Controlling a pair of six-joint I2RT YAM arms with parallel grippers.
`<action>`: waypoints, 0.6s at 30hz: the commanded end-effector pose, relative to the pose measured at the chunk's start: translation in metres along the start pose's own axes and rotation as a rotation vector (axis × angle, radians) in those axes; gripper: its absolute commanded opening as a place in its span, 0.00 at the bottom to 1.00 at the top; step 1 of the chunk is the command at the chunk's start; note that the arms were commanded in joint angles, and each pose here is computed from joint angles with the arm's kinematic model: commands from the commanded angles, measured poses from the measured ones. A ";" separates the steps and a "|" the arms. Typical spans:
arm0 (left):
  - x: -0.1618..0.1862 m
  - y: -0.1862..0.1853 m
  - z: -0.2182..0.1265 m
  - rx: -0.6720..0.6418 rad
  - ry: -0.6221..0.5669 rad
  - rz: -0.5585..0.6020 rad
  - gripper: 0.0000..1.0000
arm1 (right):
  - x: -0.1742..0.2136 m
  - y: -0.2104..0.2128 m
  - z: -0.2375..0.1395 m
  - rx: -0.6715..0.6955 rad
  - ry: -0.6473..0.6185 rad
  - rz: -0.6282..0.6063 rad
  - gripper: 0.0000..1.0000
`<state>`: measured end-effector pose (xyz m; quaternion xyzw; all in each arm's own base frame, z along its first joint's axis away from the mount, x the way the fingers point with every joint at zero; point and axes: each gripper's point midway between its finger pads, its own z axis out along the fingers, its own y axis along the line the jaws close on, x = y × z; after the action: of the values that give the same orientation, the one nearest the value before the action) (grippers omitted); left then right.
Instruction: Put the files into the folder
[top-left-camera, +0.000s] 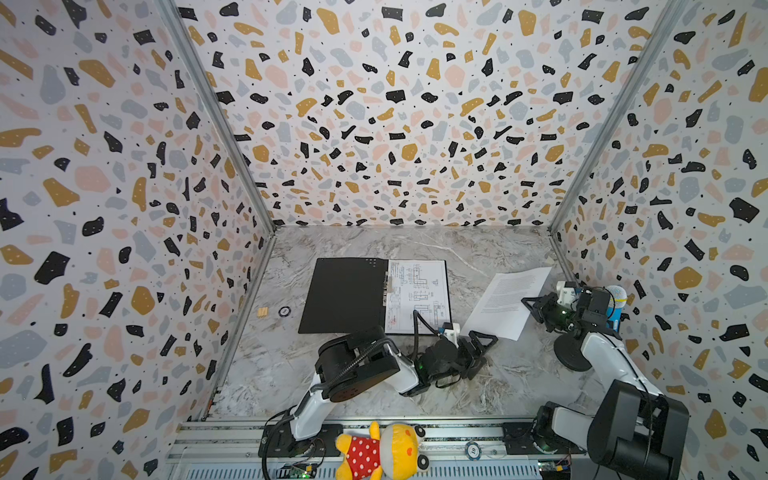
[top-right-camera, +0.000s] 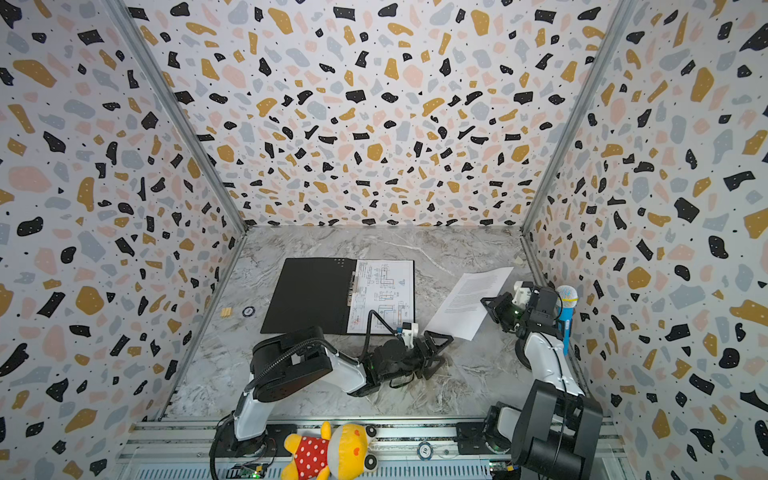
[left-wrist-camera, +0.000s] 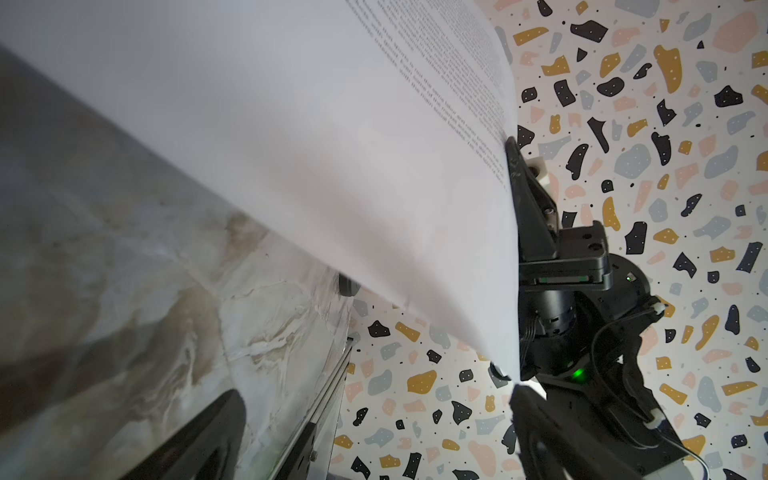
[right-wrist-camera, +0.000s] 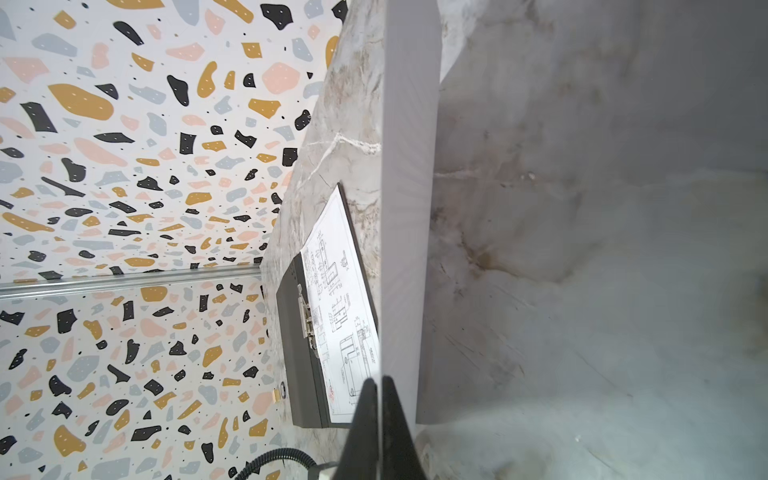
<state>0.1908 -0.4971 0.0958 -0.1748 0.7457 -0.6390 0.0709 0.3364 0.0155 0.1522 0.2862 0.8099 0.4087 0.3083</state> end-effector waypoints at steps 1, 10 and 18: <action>0.002 -0.033 -0.002 0.055 -0.005 0.057 1.00 | -0.018 0.031 0.004 -0.025 -0.031 -0.053 0.00; -0.042 -0.069 -0.039 0.000 -0.147 0.241 1.00 | -0.035 0.117 0.036 -0.098 0.010 -0.174 0.00; -0.117 -0.090 -0.117 -0.120 -0.368 0.402 1.00 | -0.023 0.232 0.085 -0.198 0.114 -0.337 0.00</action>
<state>0.2617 -0.3960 0.1905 -0.1495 0.7552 -0.5838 0.2578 0.4580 0.1276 0.2948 0.1228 0.8128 0.4432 0.3576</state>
